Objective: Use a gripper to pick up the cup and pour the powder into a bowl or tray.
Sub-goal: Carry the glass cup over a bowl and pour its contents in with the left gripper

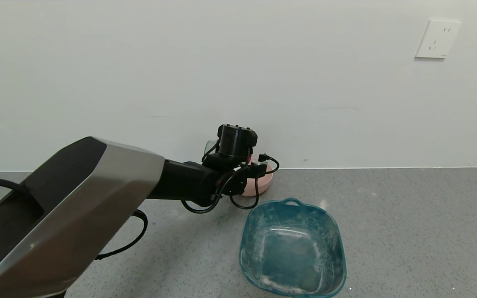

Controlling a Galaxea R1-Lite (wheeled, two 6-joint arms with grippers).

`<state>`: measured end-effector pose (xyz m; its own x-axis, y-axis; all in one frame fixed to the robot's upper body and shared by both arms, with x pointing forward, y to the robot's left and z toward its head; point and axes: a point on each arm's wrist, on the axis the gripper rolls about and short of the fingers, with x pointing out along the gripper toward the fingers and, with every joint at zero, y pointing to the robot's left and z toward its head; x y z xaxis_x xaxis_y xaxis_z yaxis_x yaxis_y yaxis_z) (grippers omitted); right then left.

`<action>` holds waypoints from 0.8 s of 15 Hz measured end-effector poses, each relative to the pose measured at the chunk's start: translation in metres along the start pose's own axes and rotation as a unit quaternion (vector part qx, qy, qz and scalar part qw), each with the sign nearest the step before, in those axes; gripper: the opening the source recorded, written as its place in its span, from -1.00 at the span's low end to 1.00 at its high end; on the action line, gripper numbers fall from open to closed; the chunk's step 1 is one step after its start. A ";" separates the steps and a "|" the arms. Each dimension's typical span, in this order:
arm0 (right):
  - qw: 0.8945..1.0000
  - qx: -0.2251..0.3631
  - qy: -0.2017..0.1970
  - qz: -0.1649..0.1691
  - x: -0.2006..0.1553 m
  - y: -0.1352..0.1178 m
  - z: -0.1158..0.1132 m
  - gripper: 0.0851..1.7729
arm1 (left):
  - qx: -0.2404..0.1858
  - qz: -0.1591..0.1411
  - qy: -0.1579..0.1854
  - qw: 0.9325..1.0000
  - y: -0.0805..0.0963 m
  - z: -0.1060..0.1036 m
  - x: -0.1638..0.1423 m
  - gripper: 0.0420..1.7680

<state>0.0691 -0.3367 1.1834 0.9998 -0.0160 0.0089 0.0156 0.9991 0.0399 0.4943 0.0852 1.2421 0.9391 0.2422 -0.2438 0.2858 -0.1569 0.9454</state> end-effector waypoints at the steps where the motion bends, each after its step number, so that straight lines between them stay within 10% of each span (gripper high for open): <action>1: 1.000 0.000 0.000 0.000 0.000 0.000 0.000 0.93 | 0.005 0.000 0.000 1.000 0.000 0.001 0.000 0.39; 12: 1.000 0.000 0.000 0.000 0.000 0.000 0.000 0.93 | 0.032 0.008 -0.001 0.999 0.004 0.006 -0.002 0.39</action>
<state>0.0691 -0.3367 1.1834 0.9998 -0.0155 0.0089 0.0152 0.9991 0.0395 0.4944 0.0788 1.2451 0.9438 0.2382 -0.2292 0.2826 -0.2218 0.9332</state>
